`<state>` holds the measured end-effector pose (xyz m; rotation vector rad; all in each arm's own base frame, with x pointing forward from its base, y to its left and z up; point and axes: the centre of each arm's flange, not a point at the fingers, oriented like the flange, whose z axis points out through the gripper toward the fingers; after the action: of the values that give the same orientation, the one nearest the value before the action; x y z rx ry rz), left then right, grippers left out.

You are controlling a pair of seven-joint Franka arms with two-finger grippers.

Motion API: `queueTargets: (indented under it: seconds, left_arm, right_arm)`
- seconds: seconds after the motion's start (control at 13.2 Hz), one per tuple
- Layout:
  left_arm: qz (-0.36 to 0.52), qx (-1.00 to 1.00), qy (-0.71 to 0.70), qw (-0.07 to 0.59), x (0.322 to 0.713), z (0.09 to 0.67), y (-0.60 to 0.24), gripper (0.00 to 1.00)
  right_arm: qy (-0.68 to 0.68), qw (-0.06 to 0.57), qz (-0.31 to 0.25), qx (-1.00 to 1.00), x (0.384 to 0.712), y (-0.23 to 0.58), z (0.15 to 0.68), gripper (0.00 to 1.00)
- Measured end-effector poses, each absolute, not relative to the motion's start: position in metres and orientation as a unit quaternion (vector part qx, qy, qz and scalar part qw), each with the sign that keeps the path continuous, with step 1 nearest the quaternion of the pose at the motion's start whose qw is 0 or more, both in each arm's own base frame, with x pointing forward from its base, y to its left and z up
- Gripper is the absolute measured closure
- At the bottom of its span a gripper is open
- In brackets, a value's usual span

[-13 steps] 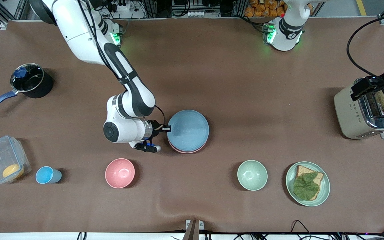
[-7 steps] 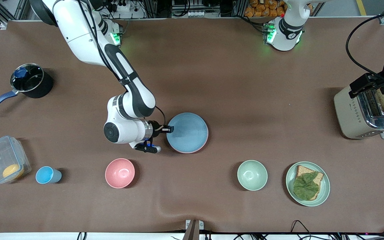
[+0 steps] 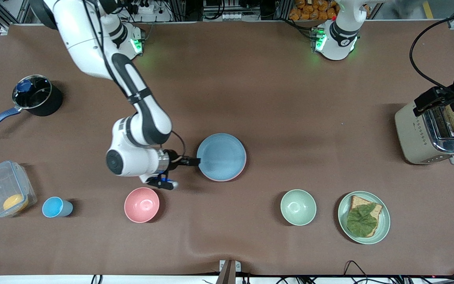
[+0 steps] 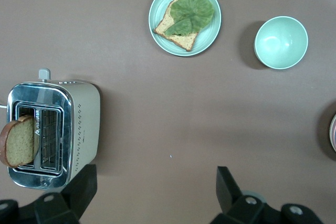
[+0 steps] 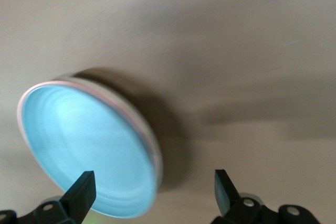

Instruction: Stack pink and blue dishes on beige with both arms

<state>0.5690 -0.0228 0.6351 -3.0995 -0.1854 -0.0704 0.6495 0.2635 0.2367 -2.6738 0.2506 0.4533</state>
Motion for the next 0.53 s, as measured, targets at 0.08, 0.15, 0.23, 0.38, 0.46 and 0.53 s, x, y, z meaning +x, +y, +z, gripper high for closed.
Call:
queueTargets:
  seconds: [0.08,0.15,0.23,0.38,0.46,0.53]
  left_arm:
    - [-0.022,-0.998,-0.059,0.018,0.569,0.635,-0.023,0.0]
    - [-0.022,-0.998,-0.059,0.018,0.569,0.635,-0.024,0.0]
    - [-0.022,-0.998,-0.059,0.018,0.569,0.635,-0.024,0.0]
    - [-0.022,-0.998,-0.059,0.018,0.569,0.635,-0.024,0.0]
    - [-0.021,-0.998,-0.059,0.018,0.569,0.635,-0.023,0.0]
    - [-0.02,-0.998,-0.059,0.018,0.568,0.635,-0.023,0.0]
  right_arm:
    - [0.087,0.202,0.171,-0.96,0.658,0.228,0.244,0.0]
    - [0.085,0.196,0.18,-0.96,0.665,0.189,0.253,0.0]
    - [0.087,0.184,0.183,-0.962,0.671,0.147,0.266,0.0]
    - [0.091,0.145,0.18,-0.969,0.675,0.072,0.291,0.0]
    - [0.088,0.127,0.174,-0.972,0.674,0.042,0.303,0.0]
    - [0.081,0.115,0.167,-0.976,0.674,0.019,0.313,0.0]
